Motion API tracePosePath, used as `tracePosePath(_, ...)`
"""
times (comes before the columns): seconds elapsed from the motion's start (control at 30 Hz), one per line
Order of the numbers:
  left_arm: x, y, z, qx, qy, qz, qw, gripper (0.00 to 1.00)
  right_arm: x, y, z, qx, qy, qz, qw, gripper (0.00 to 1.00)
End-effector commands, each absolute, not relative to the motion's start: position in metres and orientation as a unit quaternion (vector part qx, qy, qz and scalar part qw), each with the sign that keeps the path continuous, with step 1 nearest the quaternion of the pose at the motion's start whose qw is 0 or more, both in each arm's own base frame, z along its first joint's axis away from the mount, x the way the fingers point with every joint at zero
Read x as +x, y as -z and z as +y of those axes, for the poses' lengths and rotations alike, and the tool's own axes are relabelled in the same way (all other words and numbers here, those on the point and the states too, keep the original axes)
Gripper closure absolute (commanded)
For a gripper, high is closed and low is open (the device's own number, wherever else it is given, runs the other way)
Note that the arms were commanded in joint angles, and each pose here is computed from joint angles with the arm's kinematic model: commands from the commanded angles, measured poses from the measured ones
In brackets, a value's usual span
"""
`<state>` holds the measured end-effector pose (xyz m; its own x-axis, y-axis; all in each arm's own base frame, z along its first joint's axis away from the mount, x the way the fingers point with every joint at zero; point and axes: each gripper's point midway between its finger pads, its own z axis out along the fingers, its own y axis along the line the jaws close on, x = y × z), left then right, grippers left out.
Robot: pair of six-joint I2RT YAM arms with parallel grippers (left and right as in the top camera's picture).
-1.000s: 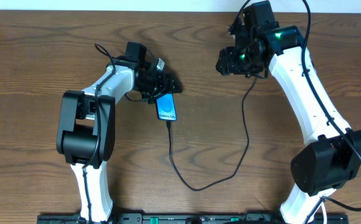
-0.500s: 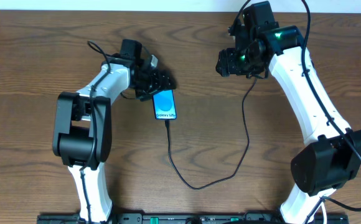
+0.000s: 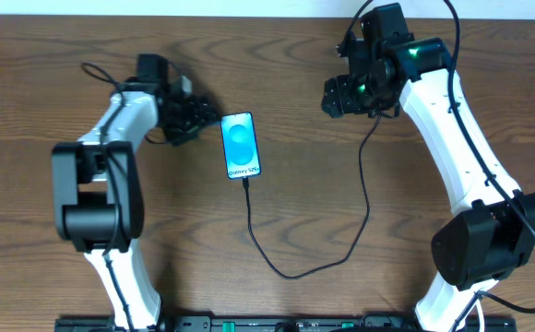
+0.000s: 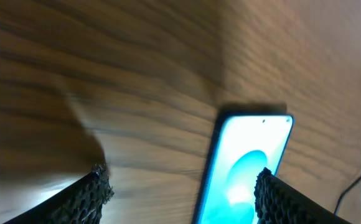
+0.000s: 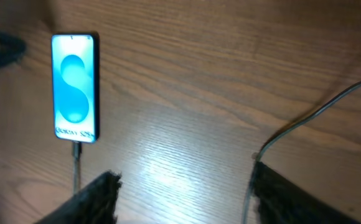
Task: Plug charger to phone and switch on socket
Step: 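Retract the left arm and move the right gripper to the power strip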
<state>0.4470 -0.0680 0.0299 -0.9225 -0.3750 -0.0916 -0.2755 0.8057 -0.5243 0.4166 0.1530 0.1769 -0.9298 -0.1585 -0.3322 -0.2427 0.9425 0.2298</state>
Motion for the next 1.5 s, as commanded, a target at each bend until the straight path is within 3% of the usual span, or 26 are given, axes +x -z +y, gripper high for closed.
tracePosePath(0.0,0.455,-0.088,-0.045,-0.174,0.246,0.938,0.169,0.24,0.421,-0.182,0.147,-0.109,-0.131,0.971,0.166,0.41)
tracePosePath(0.1,0.455,-0.127,-0.037,-0.171,0.249,0.929,0.212,0.24,0.425,-0.183,0.134,-0.094,-0.129,0.973,0.169,0.45)
tracePosePath(0.17,0.454,-0.152,-0.032,-0.168,0.250,0.923,0.240,0.24,0.428,-0.184,0.122,-0.080,-0.127,0.974,0.171,0.53)
tracePosePath(0.2,0.453,-0.162,-0.030,-0.167,0.250,0.920,0.252,0.24,0.429,-0.185,0.113,-0.070,-0.127,0.974,0.173,0.63)
tracePosePath(0.23,0.452,-0.170,-0.029,-0.165,0.250,0.918,0.261,0.24,0.431,-0.187,0.104,-0.060,-0.125,0.975,0.176,0.86)
tracePosePath(0.27,0.450,-0.180,-0.028,-0.164,0.251,0.915,0.272,0.24,0.433,-0.189,0.095,-0.050,-0.123,0.975,0.179,0.99)
tracePosePath(0.3,0.449,-0.187,-0.027,-0.162,0.251,0.913,0.279,0.24,0.435,-0.191,0.084,-0.038,-0.121,0.975,0.184,0.99)
tracePosePath(0.33,0.448,-0.191,-0.028,-0.161,0.252,0.911,0.283,0.07,0.437,-0.194,0.074,-0.028,-0.119,0.974,0.190,0.99)
tracePosePath(0.37,0.447,-0.195,-0.028,-0.159,0.252,0.910,0.287,0.05,0.439,-0.197,0.061,-0.014,-0.116,0.974,0.196,0.99)
tracePosePath(0.73,0.446,-0.197,-0.028,-0.159,0.252,0.910,0.289,0.05,0.453,-0.201,-0.053,0.097,-0.173,0.951,0.237,0.99)
tracePosePath(1.0,0.446,-0.197,-0.028,-0.159,0.252,0.910,0.289,0.05,0.438,-0.186,-0.128,0.174,-0.164,0.943,0.231,0.99)
tracePosePath(1.47,0.446,-0.197,-0.028,-0.159,0.252,0.910,0.289,0.05,0.446,-0.130,-0.141,0.175,-0.193,0.947,0.190,0.99)
